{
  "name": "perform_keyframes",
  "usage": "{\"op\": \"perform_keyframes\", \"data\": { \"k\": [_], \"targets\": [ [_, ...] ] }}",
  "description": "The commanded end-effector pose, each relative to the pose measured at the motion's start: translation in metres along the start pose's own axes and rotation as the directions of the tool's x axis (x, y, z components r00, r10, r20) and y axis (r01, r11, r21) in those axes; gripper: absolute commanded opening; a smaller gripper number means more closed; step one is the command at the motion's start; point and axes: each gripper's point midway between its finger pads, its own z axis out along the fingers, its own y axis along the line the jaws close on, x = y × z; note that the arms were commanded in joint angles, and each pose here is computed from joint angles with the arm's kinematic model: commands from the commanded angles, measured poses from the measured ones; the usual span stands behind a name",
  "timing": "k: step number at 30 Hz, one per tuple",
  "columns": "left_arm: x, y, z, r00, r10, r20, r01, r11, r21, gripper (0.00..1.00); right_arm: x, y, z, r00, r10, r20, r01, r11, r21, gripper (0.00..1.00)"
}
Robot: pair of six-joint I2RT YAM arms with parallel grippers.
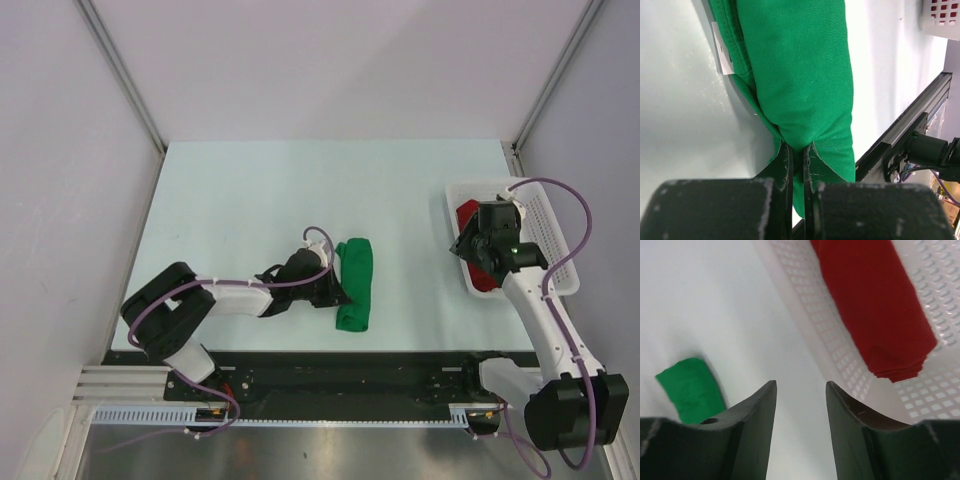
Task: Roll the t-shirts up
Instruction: Roll the T-shirt to the center of the board.
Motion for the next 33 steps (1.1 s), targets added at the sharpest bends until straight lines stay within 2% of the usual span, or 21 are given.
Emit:
{"op": "perform_keyframes", "data": {
  "k": [1,2,4,5,8,13,17,24,30,33],
  "targets": [
    [-0.012,-0.018,0.005,0.999,0.019,0.029,-0.020,0.999,0.044,0.00,0.015,0.039,-0.013,0.998,-0.047,-0.043,0.037,0.977,-0.211,0.50],
    [-0.011,-0.017,0.005,0.999,0.010,0.031,-0.012,0.999,0.041,0.00,0.019,0.050,-0.013,0.998,-0.040,-0.043,0.029,0.970,-0.243,0.50],
    [-0.010,-0.011,0.005,0.998,-0.032,0.047,0.031,0.999,0.026,0.00,0.052,0.073,-0.015,0.990,-0.114,-0.078,0.086,0.951,-0.296,0.50],
    [-0.010,-0.010,0.004,0.998,-0.047,0.050,0.046,0.999,0.024,0.00,0.061,0.084,-0.016,0.991,-0.098,-0.087,0.066,0.947,-0.313,0.50],
    [-0.010,-0.001,0.005,0.993,-0.100,0.069,0.101,0.995,-0.010,0.00,0.110,0.112,-0.023,0.975,-0.171,-0.145,0.104,0.918,-0.383,0.50],
    [-0.001,0.015,0.004,0.979,-0.185,0.083,0.189,0.981,-0.042,0.00,0.173,0.133,-0.046,0.963,-0.198,-0.182,0.087,0.870,-0.486,0.50],
    [0.002,0.020,0.004,0.969,-0.227,0.096,0.232,0.972,-0.044,0.00,0.199,0.138,-0.051,0.957,-0.204,-0.206,0.070,0.852,-0.519,0.52],
    [0.014,0.036,0.001,0.946,-0.305,0.113,0.314,0.946,-0.078,0.00,0.211,0.146,-0.050,0.964,-0.168,-0.207,0.035,0.850,-0.526,0.58],
    [0.026,0.044,0.002,0.947,-0.304,0.099,0.314,0.944,-0.102,0.00,0.209,0.145,-0.036,0.966,-0.173,-0.191,0.056,0.864,-0.501,0.63],
    [0.033,0.050,0.001,0.951,-0.299,0.083,0.307,0.944,-0.118,0.00,0.196,0.156,-0.030,0.971,-0.164,-0.176,0.044,0.841,-0.539,0.64]
  ]
}}
